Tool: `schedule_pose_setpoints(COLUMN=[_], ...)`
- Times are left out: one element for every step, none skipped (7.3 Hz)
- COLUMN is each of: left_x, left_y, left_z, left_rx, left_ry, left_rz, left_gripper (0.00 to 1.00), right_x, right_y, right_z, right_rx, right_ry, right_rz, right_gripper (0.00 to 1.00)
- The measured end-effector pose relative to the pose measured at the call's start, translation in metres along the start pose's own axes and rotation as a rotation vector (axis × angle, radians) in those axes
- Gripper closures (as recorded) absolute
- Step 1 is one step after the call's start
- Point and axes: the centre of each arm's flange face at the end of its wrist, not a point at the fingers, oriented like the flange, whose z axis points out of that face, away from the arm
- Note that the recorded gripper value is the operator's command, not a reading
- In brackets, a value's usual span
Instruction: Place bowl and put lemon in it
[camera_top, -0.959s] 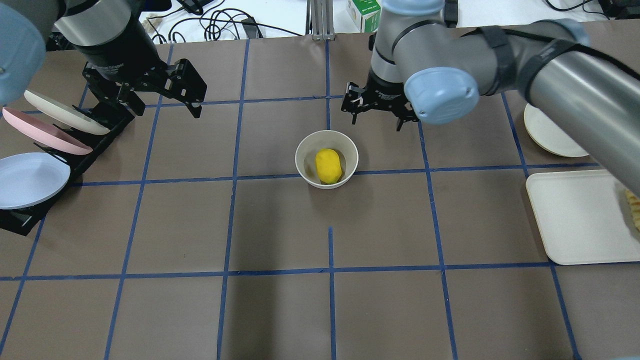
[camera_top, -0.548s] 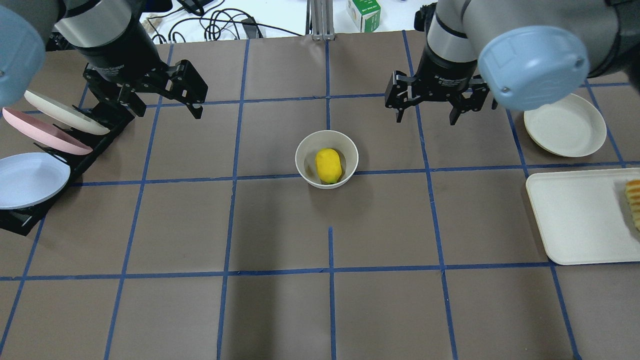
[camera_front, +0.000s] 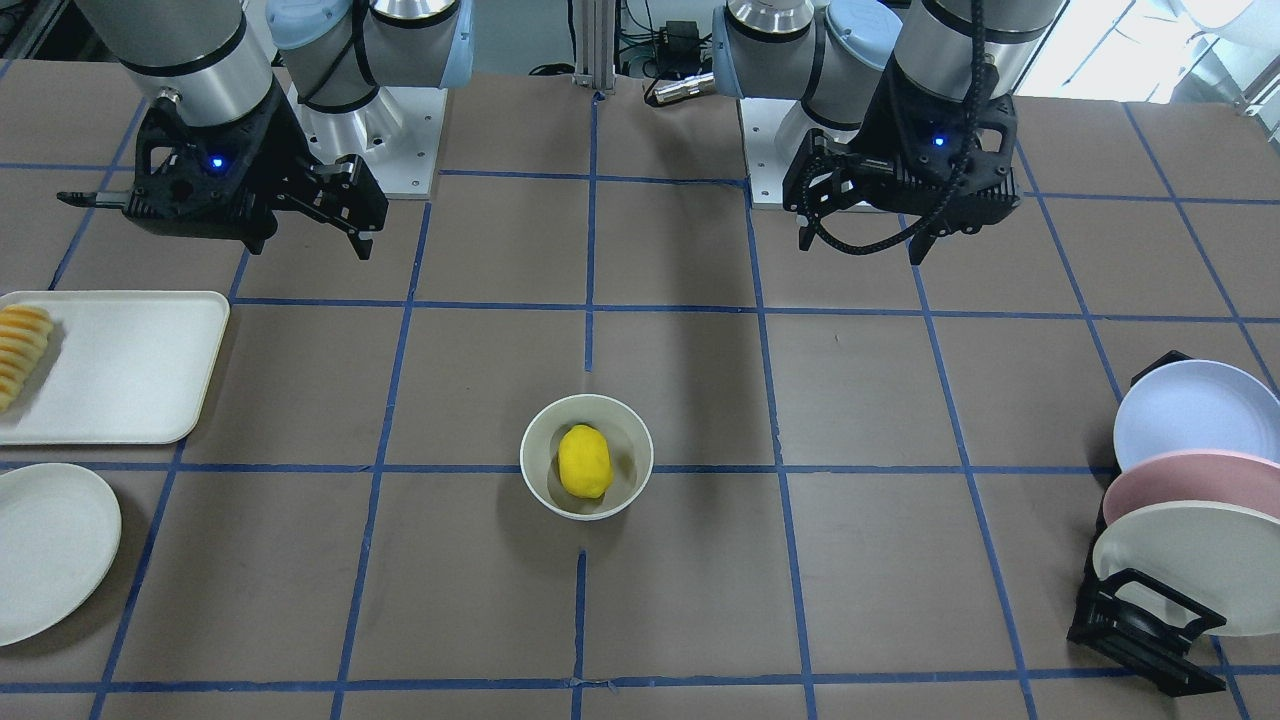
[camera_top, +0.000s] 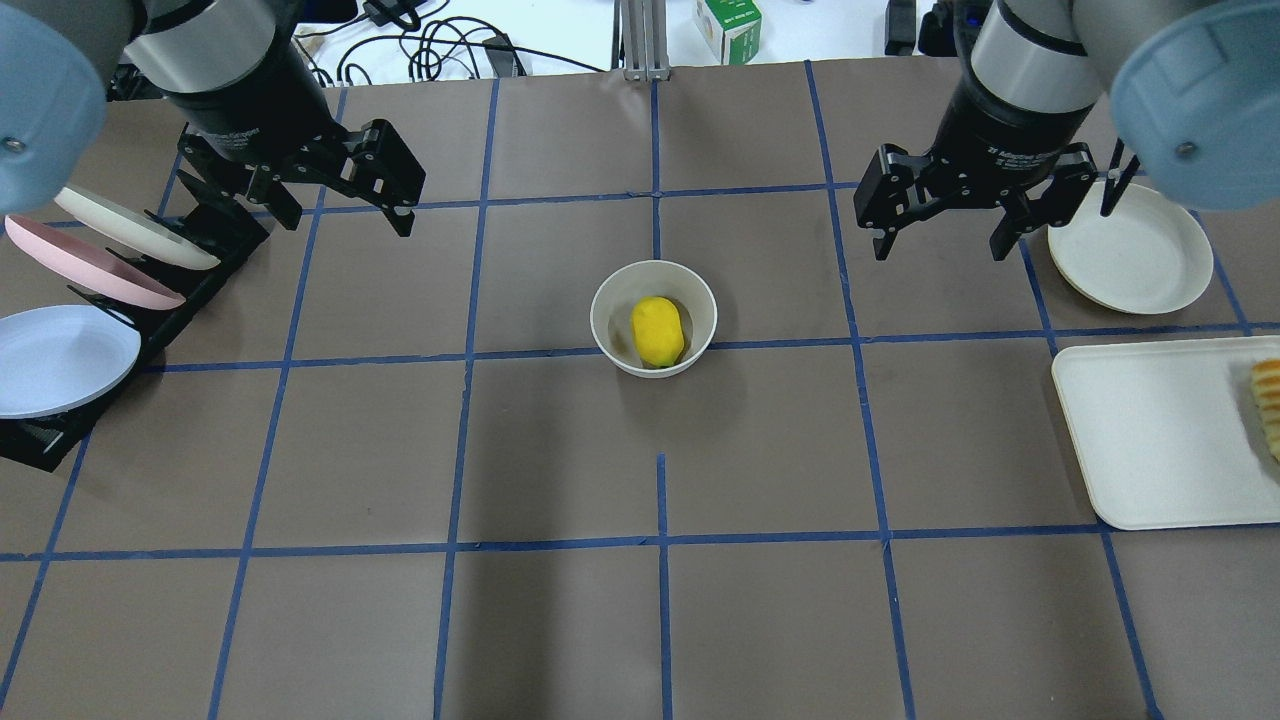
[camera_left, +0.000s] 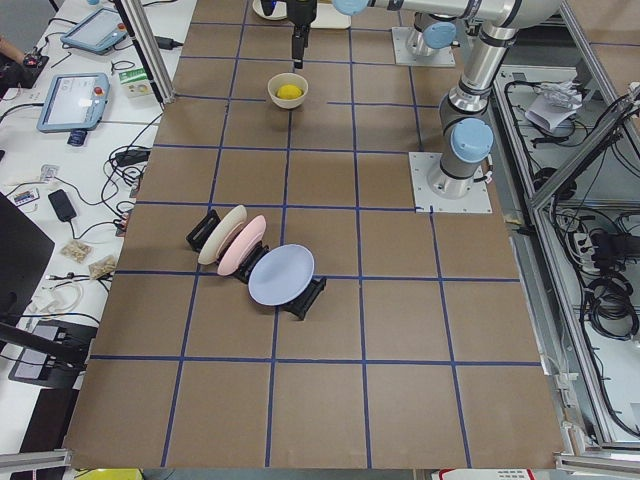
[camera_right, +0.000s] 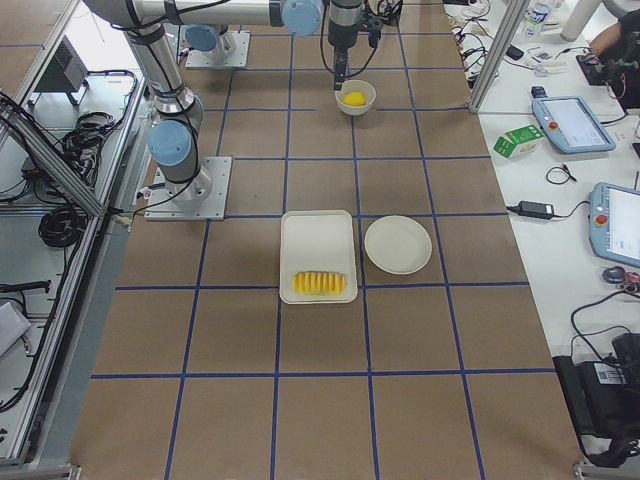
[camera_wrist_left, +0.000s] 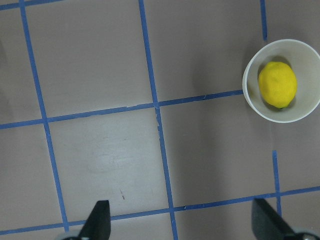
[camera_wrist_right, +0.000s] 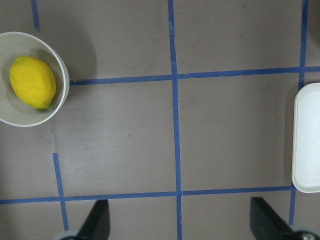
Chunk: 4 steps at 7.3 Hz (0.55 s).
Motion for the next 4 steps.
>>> schedule_pose_setpoints(left_x=[0.000,-0.001,-0.001,-0.001], left_y=[0.001,0.000,0.000,0.000], left_z=[-0.002,-0.003,-0.002,-0.003], left_rx=[0.002,0.003,0.001,0.002], left_ry=[0.001,0.002,0.003,0.003], left_rz=[0.000,-0.001,-0.002,-0.002], left_gripper=[0.00,0.00,0.00,0.00], right_x=[0.007,0.015,0.019,0.021], right_y=[0.000,-0.002,-0.002,-0.003], right_z=[-0.002,-0.002,-0.002,-0.002], right_rx=[-0.002,-0.003,-0.004,-0.004], right_ry=[0.002,0.002,0.001,0.001], right_rz=[-0.005,-0.006,-0.005,-0.005], right_gripper=[0.00,0.00,0.00,0.00])
